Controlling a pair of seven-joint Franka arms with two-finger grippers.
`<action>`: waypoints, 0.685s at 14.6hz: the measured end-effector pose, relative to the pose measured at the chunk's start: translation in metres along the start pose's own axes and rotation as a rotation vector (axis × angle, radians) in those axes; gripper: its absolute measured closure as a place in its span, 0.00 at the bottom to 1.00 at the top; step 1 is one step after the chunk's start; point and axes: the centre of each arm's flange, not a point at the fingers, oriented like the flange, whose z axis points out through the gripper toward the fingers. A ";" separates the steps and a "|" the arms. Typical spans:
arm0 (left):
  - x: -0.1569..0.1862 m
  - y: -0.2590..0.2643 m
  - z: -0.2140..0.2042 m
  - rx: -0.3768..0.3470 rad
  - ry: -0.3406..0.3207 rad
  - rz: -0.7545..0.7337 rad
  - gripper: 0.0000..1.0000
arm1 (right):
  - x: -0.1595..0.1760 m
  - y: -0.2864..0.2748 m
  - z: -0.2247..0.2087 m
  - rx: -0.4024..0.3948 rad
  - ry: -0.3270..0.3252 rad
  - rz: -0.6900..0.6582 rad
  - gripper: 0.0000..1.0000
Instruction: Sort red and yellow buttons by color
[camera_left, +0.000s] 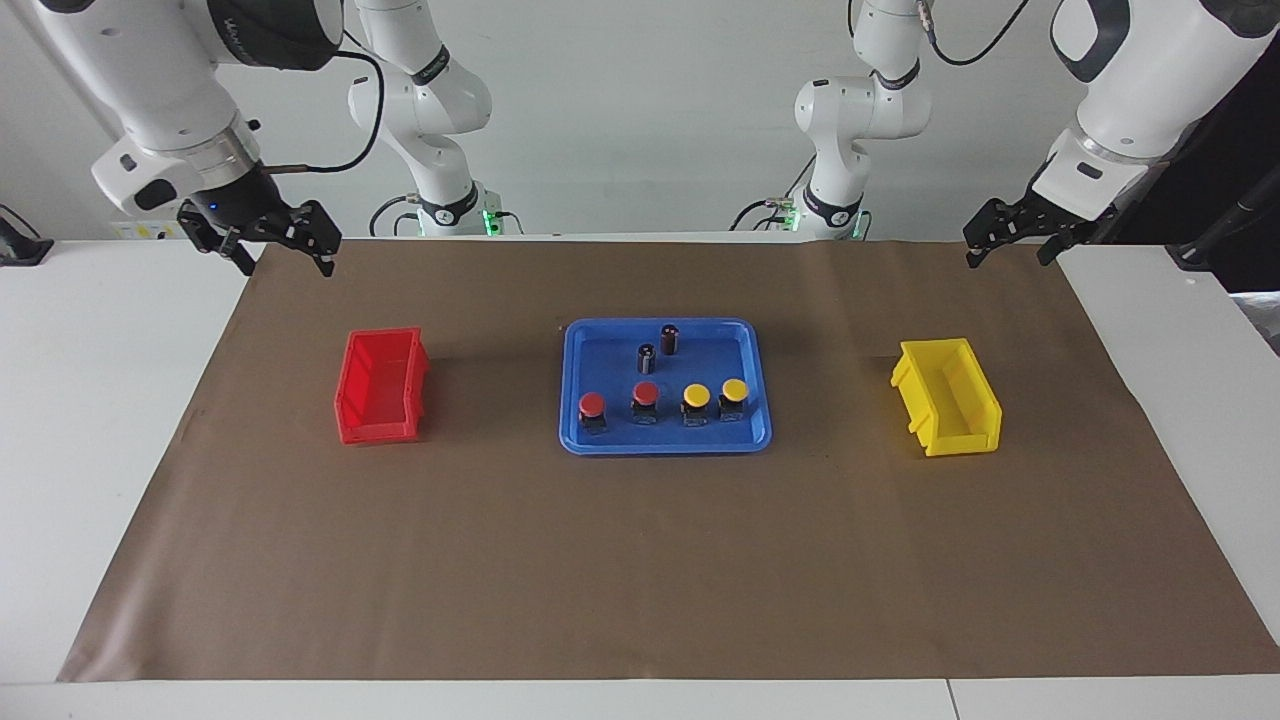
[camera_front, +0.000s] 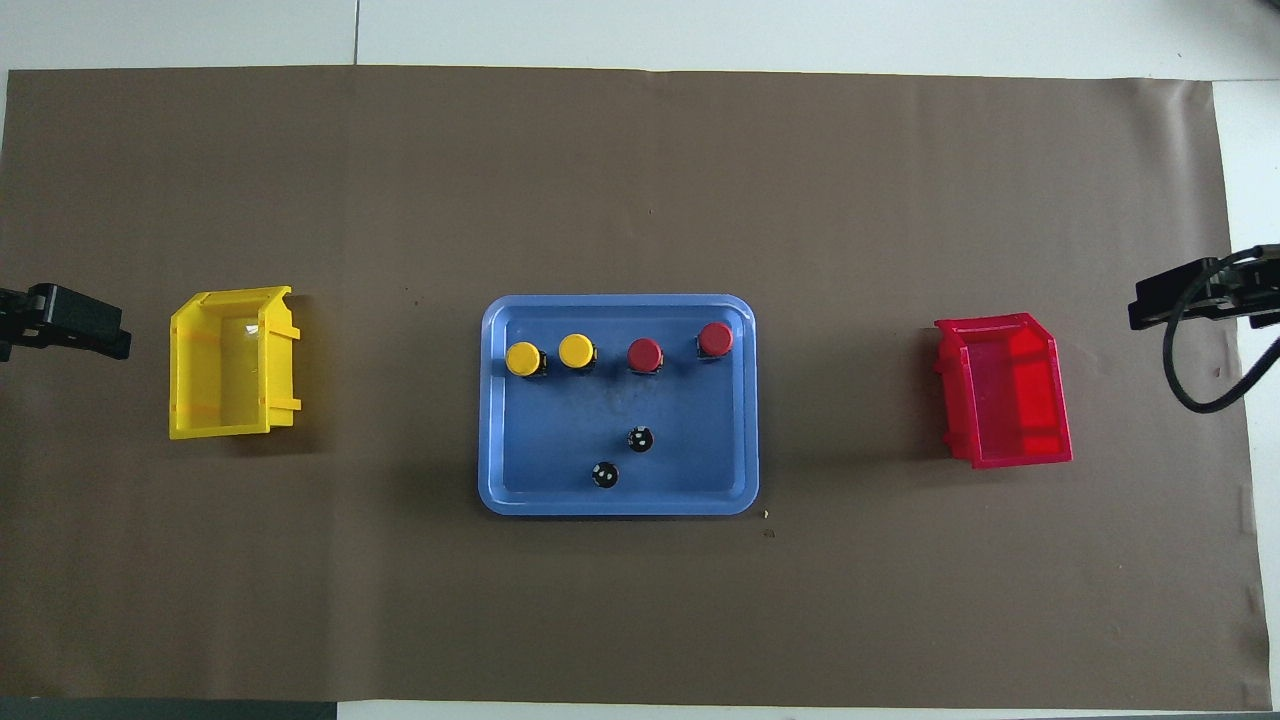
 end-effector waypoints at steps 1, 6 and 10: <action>0.000 0.000 0.000 0.000 0.000 0.000 0.00 | 0.005 -0.031 0.004 0.009 0.014 0.008 0.00; 0.000 0.000 0.000 0.000 0.000 0.000 0.00 | 0.034 -0.198 0.063 0.044 0.099 0.041 0.00; 0.000 0.000 0.000 0.000 0.000 0.000 0.00 | 0.045 -0.271 0.143 0.054 0.127 0.025 0.00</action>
